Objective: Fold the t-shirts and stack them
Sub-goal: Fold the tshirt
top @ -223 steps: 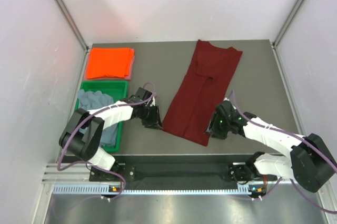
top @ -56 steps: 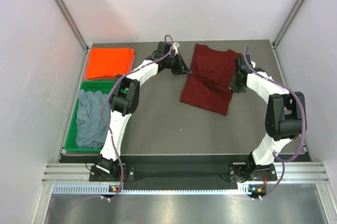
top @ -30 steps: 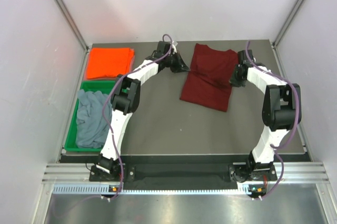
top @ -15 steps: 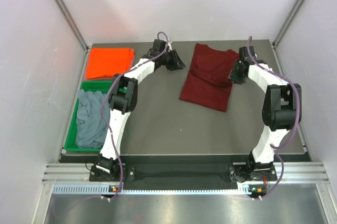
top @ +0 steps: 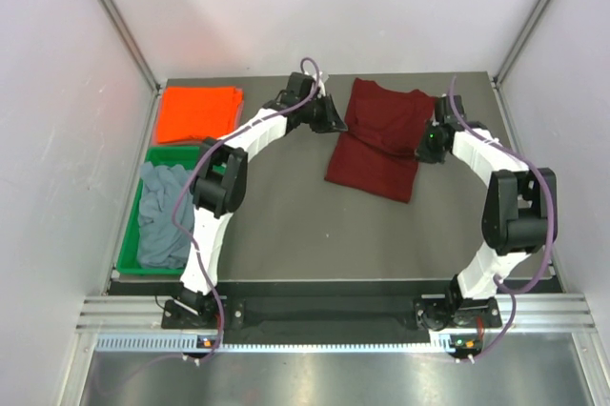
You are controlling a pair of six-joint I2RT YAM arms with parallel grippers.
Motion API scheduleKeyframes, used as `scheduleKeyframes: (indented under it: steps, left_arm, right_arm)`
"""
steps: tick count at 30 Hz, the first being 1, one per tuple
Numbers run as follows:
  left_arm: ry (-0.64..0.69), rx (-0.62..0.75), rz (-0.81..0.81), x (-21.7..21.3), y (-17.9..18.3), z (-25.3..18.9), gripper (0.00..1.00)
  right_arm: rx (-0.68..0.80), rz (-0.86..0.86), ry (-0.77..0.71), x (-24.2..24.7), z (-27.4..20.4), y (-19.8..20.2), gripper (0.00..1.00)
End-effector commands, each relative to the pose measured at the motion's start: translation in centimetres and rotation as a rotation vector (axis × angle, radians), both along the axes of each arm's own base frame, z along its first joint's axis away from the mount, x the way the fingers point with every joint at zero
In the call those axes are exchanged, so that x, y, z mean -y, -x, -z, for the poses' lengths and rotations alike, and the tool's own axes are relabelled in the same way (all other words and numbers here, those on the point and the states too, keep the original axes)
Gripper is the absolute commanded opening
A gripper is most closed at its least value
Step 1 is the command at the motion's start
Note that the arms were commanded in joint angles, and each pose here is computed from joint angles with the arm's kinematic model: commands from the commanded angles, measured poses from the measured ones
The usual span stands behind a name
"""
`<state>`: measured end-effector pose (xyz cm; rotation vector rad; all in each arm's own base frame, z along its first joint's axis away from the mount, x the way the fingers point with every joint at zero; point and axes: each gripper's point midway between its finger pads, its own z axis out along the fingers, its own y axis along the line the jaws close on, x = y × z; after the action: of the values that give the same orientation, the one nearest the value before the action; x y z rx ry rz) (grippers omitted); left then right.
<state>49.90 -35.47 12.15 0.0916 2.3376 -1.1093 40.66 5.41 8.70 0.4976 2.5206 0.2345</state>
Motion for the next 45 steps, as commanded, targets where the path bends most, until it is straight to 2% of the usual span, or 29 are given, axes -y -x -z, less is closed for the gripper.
scheduleKeyframes:
  steps: [1, 8, 13, 22, 35, 41, 45]
  left_arm:
    - [-0.016, -0.001, 0.016, 0.2, 0.3, 1.1, 0.19]
    - [-0.014, -0.035, 0.024, 1.7, 0.0, 3.1, 0.18]
    - [-0.013, -0.044, 0.008, 2.2, -0.8, 4.4, 0.19]
    - [0.025, 0.021, -0.017, 3.1, -3.1, 3.2, 0.20]
    - [0.071, 0.095, -0.078, 2.8, -6.1, 2.0, 0.25]
    - [0.026, 0.094, -0.099, 0.8, -6.8, 2.3, 0.28]
    - [-0.022, 0.139, -0.128, -0.5, -6.7, 0.8, 0.29]
  right_arm:
    - [0.020, -0.027, -0.024, -1.2, 0.6, -0.1, 0.04]
    - [0.013, -0.018, -0.020, -1.4, 2.9, -1.2, 0.02]
    - [0.051, -0.001, -0.006, -1.1, 2.6, -3.2, 0.02]
    - [0.109, 0.062, 0.030, 0.1, 2.3, -6.9, 0.00]
    - [0.124, 0.105, 0.052, 2.0, 2.5, -8.3, 0.01]
    - [0.119, 0.115, 0.061, 2.2, 2.9, -8.6, 0.01]
    - [0.106, 0.129, 0.071, 2.7, 3.4, -8.4, 0.01]
